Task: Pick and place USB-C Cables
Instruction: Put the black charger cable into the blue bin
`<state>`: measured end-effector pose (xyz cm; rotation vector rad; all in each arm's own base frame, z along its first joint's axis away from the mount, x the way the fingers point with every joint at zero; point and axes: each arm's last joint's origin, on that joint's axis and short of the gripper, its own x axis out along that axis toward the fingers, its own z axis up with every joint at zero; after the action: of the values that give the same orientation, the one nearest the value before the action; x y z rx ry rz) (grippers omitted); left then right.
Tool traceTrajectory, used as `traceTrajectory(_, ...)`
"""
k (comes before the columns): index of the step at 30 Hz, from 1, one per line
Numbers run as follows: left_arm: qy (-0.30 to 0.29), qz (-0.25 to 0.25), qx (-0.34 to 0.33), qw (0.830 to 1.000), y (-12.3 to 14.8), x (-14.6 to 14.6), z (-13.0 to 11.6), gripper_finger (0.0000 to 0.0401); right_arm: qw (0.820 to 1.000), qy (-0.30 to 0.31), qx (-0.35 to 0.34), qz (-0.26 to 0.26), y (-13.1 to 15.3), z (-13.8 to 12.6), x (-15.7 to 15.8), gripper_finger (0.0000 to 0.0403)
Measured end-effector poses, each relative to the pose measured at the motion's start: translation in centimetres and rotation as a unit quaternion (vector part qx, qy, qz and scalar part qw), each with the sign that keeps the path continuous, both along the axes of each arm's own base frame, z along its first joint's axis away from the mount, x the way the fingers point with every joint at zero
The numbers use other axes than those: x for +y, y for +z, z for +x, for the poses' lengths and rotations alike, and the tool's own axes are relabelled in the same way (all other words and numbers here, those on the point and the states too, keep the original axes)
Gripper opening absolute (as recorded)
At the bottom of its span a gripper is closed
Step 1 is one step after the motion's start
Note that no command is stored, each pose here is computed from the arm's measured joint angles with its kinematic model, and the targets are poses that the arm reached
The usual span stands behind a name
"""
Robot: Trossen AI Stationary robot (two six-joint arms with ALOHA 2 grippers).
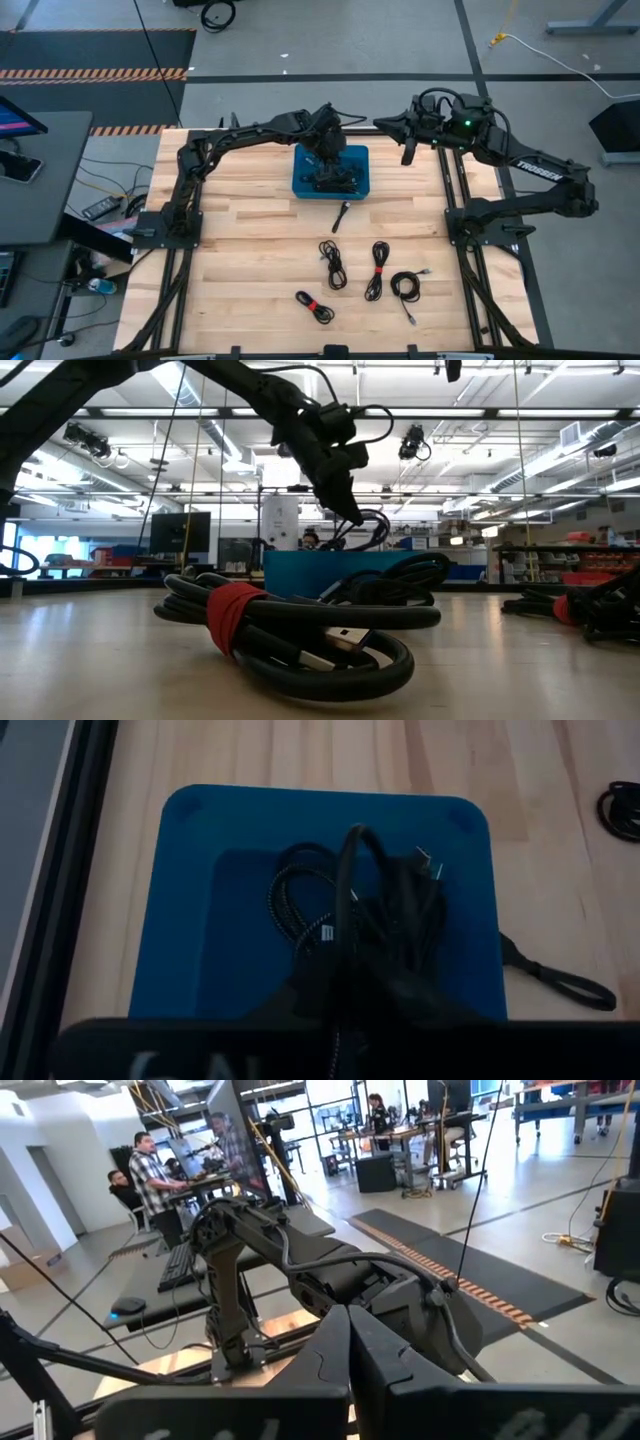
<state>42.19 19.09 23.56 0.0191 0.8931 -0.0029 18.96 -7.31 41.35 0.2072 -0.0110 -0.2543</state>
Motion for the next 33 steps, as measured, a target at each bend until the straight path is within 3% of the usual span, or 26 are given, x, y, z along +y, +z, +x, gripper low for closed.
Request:
traceTrajectory(8,0.016,-0.007,-0.016,1.0,1.5,0.0,0.2,0.0067,1.0,0.0,-0.005,-0.015,0.3,-0.5,0.2,0.0)
traceTrajectory(15,0.015,0.022,-0.079,0.996,8.4,0.1,0.5,0.0087,1.0,0.001,0.0,-0.017,0.2,-0.4,0.2,0.0)
traceTrajectory(20,0.033,0.013,-0.101,0.994,14.5,-0.6,-1.0,0.0099,1.0,0.013,0.001,-0.027,0.2,-0.5,0.3,0.0)
traceTrajectory(23,0.062,-0.034,-0.073,0.995,16.0,-2.1,-3.0,0.01,0.999,0.014,-0.002,-0.043,0.5,-0.9,0.4,0.0005)
traceTrajectory(28,0.122,-0.117,0.066,0.983,15.0,-5.5,-5.8,0.01,0.995,0.013,-0.023,-0.092,1.3,-1.8,0.8,0.0018)
traceTrajectory(33,0.183,-0.111,0.188,0.958,13.1,-9.3,-6.2,0.0101,0.992,0.015,-0.049,-0.118,2.1,-2.4,1.0,0.0018)
